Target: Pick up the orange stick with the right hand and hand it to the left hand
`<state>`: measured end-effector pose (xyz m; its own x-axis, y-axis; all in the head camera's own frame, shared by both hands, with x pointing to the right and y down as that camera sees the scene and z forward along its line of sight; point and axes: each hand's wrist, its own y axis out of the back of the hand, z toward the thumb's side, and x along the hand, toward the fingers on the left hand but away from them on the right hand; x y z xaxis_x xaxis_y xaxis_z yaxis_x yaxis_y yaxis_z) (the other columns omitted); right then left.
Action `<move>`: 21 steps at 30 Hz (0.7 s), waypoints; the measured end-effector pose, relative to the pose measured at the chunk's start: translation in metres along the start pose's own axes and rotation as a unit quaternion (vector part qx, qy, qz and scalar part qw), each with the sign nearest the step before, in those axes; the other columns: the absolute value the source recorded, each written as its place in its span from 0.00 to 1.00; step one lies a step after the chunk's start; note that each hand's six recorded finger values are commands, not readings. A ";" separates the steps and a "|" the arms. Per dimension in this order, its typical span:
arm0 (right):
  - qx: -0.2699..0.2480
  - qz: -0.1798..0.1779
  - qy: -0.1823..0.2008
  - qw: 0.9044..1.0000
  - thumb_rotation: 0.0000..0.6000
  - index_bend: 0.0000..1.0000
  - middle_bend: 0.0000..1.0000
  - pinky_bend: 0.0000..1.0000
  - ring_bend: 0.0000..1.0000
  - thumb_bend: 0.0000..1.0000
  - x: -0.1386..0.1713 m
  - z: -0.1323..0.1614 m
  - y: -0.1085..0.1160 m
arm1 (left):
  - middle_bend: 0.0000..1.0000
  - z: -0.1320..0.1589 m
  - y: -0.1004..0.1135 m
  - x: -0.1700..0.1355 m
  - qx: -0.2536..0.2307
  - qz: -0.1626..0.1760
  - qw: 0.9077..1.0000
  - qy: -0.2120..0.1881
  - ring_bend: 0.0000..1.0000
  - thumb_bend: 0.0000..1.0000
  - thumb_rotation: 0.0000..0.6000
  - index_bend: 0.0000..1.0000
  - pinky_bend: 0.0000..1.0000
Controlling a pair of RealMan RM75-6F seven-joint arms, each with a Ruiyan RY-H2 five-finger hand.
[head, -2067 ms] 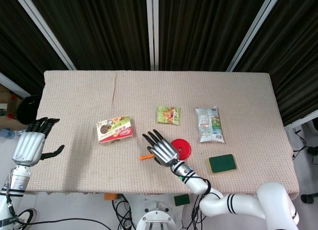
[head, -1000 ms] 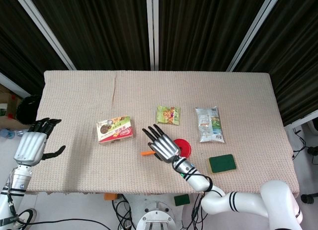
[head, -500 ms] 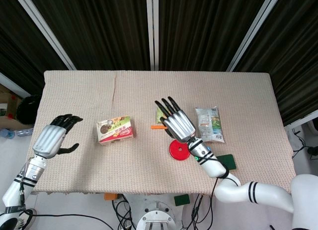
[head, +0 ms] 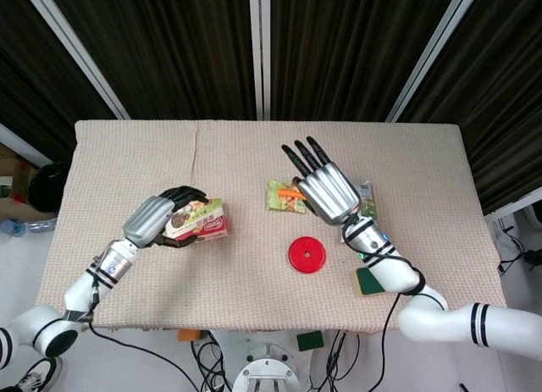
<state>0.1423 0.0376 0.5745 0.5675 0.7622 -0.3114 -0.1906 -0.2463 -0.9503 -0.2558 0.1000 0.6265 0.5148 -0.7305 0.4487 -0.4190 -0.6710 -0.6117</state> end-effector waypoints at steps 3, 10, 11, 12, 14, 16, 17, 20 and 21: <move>0.019 0.012 0.003 1.000 1.00 0.68 0.00 0.00 0.00 0.35 0.000 -0.001 0.010 | 0.21 0.005 -0.007 0.015 -0.029 0.004 1.000 -0.003 0.16 0.26 1.00 0.23 0.21; 0.030 0.034 0.010 0.999 1.00 0.68 0.00 0.00 0.00 0.35 -0.004 0.006 0.018 | 0.23 0.025 -0.034 0.046 -0.064 0.006 0.998 -0.016 0.18 0.25 1.00 0.27 0.21; 0.030 0.037 0.011 0.999 1.00 0.68 0.00 0.00 0.00 0.35 -0.004 0.007 0.018 | 0.24 0.030 -0.040 0.052 -0.071 0.006 0.997 -0.017 0.19 0.25 1.00 0.28 0.21; 0.030 0.040 0.013 0.999 1.00 0.68 0.00 0.00 0.00 0.35 -0.004 0.009 0.016 | 0.25 0.032 -0.043 0.055 -0.075 0.006 0.997 -0.017 0.19 0.25 1.00 0.28 0.21; 0.028 0.045 0.014 0.999 1.00 0.68 0.00 0.00 0.00 0.35 -0.005 0.012 0.013 | 0.26 0.037 -0.049 0.062 -0.085 0.004 0.996 -0.013 0.20 0.25 1.00 0.30 0.21; 0.024 0.050 0.017 0.998 1.00 0.68 0.00 0.00 0.00 0.35 -0.006 0.016 0.009 | 0.27 0.038 -0.052 0.066 -0.098 0.000 0.995 -0.005 0.21 0.25 1.00 0.31 0.21; 0.023 0.052 0.018 0.998 1.00 0.68 0.00 0.00 0.00 0.35 -0.007 0.017 0.007 | 0.27 0.038 -0.054 0.068 -0.109 -0.004 0.994 0.003 0.21 0.25 1.00 0.31 0.21; 0.018 0.058 0.023 0.998 1.00 0.68 0.00 0.00 0.00 0.35 -0.010 0.023 0.001 | 0.28 0.038 -0.059 0.073 -0.141 -0.021 0.989 0.025 0.22 0.25 1.00 0.33 0.21; 0.016 0.059 0.024 0.998 1.00 0.68 0.00 0.00 0.00 0.35 -0.012 0.024 0.000 | 0.28 0.038 -0.060 0.075 -0.150 -0.026 0.988 0.032 0.22 0.25 1.00 0.33 0.21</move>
<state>0.1161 0.0434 0.5786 0.5779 0.6990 -0.4212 -0.2834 -0.3121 -0.9068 -0.1639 0.0904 0.6715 0.4968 -0.6936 0.5216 -0.6013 -0.7085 -0.3695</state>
